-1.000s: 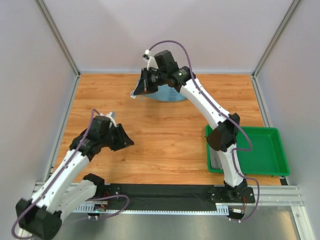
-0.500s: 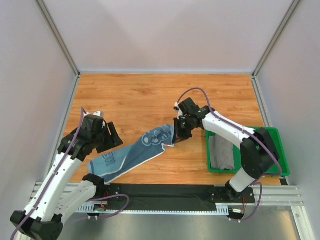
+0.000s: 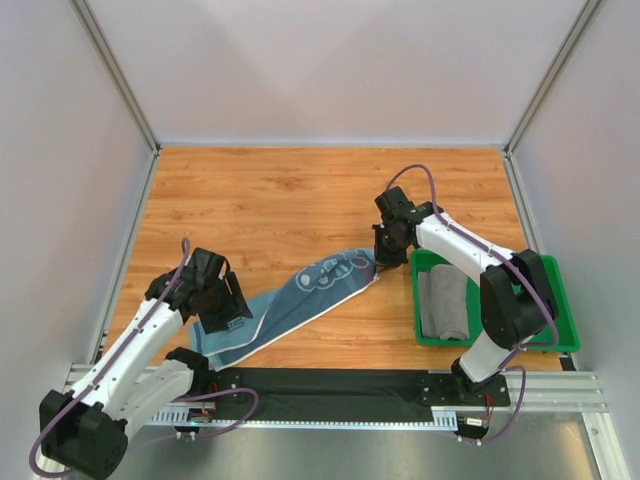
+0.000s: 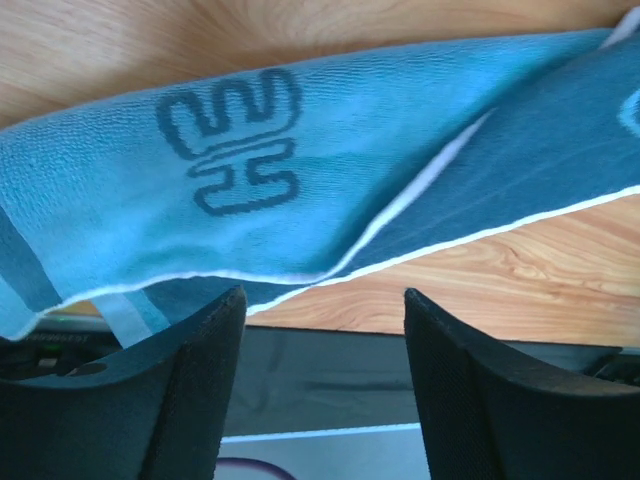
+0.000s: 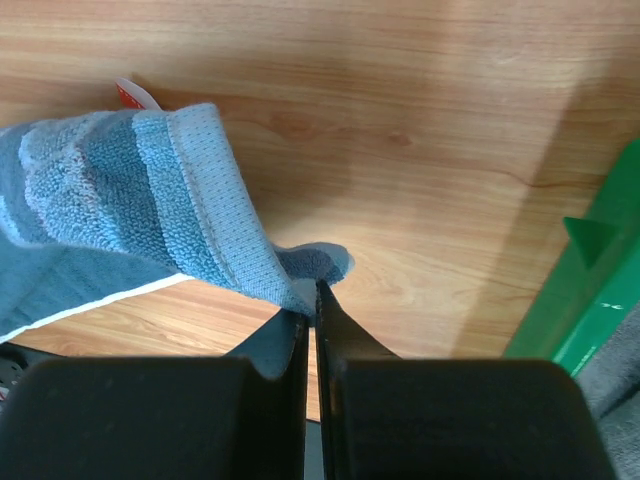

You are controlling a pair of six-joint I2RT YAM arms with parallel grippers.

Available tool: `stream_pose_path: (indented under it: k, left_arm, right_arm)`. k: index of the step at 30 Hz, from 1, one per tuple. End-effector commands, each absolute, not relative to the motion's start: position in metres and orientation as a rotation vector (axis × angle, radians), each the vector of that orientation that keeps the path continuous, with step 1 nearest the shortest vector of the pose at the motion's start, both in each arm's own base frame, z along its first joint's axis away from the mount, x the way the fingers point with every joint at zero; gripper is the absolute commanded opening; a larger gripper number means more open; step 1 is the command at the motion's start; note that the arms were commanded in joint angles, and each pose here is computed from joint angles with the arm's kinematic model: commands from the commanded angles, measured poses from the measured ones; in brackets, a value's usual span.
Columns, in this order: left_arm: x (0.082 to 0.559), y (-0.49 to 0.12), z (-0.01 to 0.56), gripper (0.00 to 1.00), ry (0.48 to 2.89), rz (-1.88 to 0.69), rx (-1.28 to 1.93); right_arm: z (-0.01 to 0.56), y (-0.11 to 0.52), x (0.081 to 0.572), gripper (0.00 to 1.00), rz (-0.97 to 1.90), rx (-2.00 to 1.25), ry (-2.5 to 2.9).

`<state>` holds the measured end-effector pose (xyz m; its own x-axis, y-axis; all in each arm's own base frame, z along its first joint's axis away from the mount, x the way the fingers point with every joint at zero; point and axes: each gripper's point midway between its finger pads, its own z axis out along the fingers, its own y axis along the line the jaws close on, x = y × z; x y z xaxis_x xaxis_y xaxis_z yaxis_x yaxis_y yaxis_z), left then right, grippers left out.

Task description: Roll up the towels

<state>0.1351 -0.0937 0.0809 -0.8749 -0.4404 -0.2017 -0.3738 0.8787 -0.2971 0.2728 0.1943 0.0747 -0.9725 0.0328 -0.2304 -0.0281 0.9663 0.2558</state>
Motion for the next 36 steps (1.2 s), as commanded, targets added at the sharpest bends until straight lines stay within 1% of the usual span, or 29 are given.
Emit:
stream_pose_path:
  k: [1, 5, 9, 11, 17, 20, 31, 36]
  left_arm:
    - [0.149, -0.110, 0.069, 0.72, 2.776, -0.460, -0.612]
    - [0.153, -0.115, 0.056, 0.80, 2.786, -0.457, -0.576]
    - [0.173, -0.131, 0.049, 0.80, 2.757, -0.506, -0.439]
    - [0.175, -0.133, 0.039, 0.79, 2.806, -0.436, -0.370]
    - [0.195, -0.152, 0.036, 0.79, 2.834, -0.307, -0.165]
    - [0.198, -0.164, 0.034, 0.78, 2.853, -0.295, -0.095]
    - [0.184, -0.195, 0.022, 0.65, 2.912, -0.332, 0.029]
    - [0.180, -0.205, 0.027, 0.51, 2.912, -0.387, 0.053]
  right_arm:
    - [0.081, 0.180, 0.281, 0.00, 0.352, 0.010, 2.849]
    - [0.079, 0.172, 0.276, 0.00, 0.374, 0.024, 2.845]
    - [0.071, 0.163, 0.272, 0.00, 0.360, 0.035, 2.865]
    - [0.066, 0.158, 0.271, 0.00, 0.346, 0.034, 2.876]
    - [0.063, 0.145, 0.271, 0.00, 0.343, 0.046, 2.888]
    - [0.064, 0.140, 0.271, 0.00, 0.349, 0.057, 2.887]
    - [0.062, 0.142, 0.272, 0.00, 0.384, 0.061, 2.895]
    - [0.061, 0.142, 0.272, 0.00, 0.389, 0.062, 2.897]
